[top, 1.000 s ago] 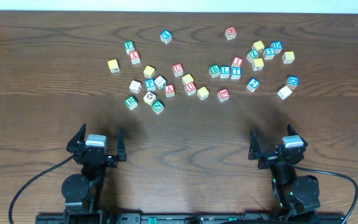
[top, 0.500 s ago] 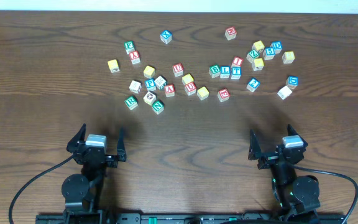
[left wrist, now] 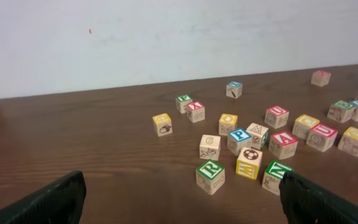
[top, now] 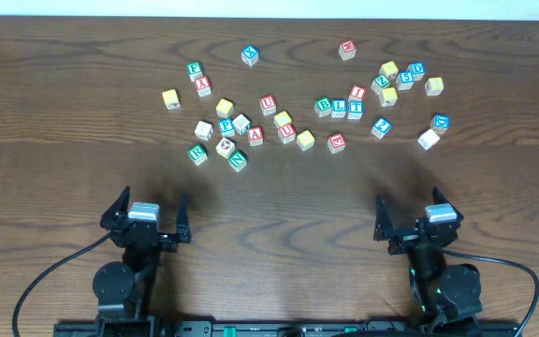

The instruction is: Spell out ROBOT

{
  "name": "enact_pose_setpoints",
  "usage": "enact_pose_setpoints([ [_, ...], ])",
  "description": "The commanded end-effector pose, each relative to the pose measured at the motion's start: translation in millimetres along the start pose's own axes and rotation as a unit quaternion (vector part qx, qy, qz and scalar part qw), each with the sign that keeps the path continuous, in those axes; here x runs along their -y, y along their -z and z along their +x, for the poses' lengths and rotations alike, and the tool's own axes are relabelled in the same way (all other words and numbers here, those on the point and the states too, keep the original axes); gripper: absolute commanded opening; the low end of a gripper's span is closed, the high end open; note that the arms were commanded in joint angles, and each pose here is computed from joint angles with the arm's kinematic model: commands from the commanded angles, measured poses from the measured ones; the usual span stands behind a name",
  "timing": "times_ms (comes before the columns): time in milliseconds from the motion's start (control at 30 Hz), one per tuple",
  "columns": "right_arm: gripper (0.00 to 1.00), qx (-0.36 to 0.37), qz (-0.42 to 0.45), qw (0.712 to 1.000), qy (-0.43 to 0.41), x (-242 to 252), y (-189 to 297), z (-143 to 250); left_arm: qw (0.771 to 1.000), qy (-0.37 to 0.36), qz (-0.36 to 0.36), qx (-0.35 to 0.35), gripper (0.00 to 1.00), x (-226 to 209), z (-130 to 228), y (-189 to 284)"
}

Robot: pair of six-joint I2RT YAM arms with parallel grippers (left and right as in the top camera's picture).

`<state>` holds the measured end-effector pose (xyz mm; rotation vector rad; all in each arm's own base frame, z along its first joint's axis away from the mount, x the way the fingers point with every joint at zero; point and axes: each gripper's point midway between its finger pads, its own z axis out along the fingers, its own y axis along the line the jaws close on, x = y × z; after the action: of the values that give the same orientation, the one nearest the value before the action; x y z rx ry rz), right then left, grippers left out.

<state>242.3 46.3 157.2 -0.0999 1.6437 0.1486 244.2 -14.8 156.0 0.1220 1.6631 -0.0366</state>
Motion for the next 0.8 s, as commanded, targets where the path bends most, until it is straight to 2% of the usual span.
enact_pose_setpoints([
  [0, 0.99, -0.004, 0.002, 1.0, 0.004, 1, 0, 2, 0.999, 0.032, 0.009, -0.005, 0.98, 3, 2, 1],
  [333, 0.99, -0.004, 0.002, 1.0, 0.004, 1, 0, 2, 0.999, 0.037, 0.008, 0.007, 0.98, 1, -43, 5],
  [767, 0.99, -0.004, 0.002, 1.0, 0.004, 1, 0, 2, 0.991, 0.063, 0.052, -0.108, 0.98, 8, -70, -40],
])
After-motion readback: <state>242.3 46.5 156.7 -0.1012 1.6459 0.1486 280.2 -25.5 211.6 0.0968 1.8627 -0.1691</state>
